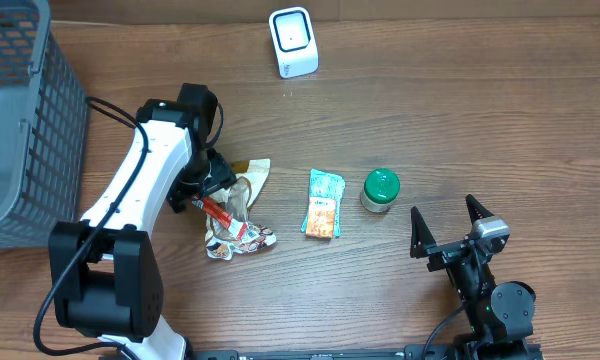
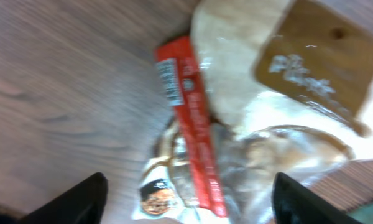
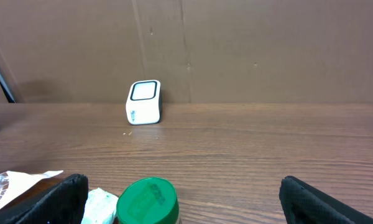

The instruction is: Scan the item barcode

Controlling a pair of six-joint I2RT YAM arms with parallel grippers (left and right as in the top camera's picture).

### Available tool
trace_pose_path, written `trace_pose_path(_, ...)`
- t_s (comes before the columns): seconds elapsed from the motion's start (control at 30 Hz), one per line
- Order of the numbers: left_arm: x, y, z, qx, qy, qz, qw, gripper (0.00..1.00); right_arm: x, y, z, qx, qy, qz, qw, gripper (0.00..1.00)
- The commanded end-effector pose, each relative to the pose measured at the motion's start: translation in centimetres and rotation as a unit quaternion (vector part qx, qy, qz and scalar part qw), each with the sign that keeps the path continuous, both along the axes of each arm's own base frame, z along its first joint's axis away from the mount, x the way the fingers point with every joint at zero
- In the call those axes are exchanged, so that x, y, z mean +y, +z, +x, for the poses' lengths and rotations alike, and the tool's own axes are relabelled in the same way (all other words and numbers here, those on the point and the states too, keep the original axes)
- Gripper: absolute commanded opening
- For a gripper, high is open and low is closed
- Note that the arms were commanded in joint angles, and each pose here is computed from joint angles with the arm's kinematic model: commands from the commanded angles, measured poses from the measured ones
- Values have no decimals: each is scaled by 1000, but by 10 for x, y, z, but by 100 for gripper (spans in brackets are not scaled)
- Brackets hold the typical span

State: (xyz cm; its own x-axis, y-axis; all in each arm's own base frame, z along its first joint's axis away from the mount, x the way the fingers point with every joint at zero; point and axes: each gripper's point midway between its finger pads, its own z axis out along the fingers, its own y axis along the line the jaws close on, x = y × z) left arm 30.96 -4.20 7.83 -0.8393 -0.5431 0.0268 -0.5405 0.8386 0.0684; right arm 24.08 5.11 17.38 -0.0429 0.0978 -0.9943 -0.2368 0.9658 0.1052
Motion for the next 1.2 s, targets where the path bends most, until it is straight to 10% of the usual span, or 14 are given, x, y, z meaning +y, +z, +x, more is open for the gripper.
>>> trace_pose_path(0.0, -19, 5, -3, -7, 2, -55, 998, 65, 0, -2, 0, -1, 1, 2, 1000, 100)
trace_pose_path(0.13, -19, -9, -14, 10, 21, -53, 998, 50, 0, -2, 0, -1, 1, 2, 1000, 100)
trace_pose_path(0.47, -30, -49, -31, 21, 43, -91, 995, 49, 0, -2, 0, -1, 1, 2, 1000, 100)
trace_pose_path(0.6, -29, -50, -29, 17, 42, -90, 995, 4, 0, -2, 0, -1, 1, 2, 1000, 100)
trace_pose_path(1.17, -17, -2, -10, 2, -10, -49, 999, 4, 0, -2, 0, -1, 1, 2, 1000, 100)
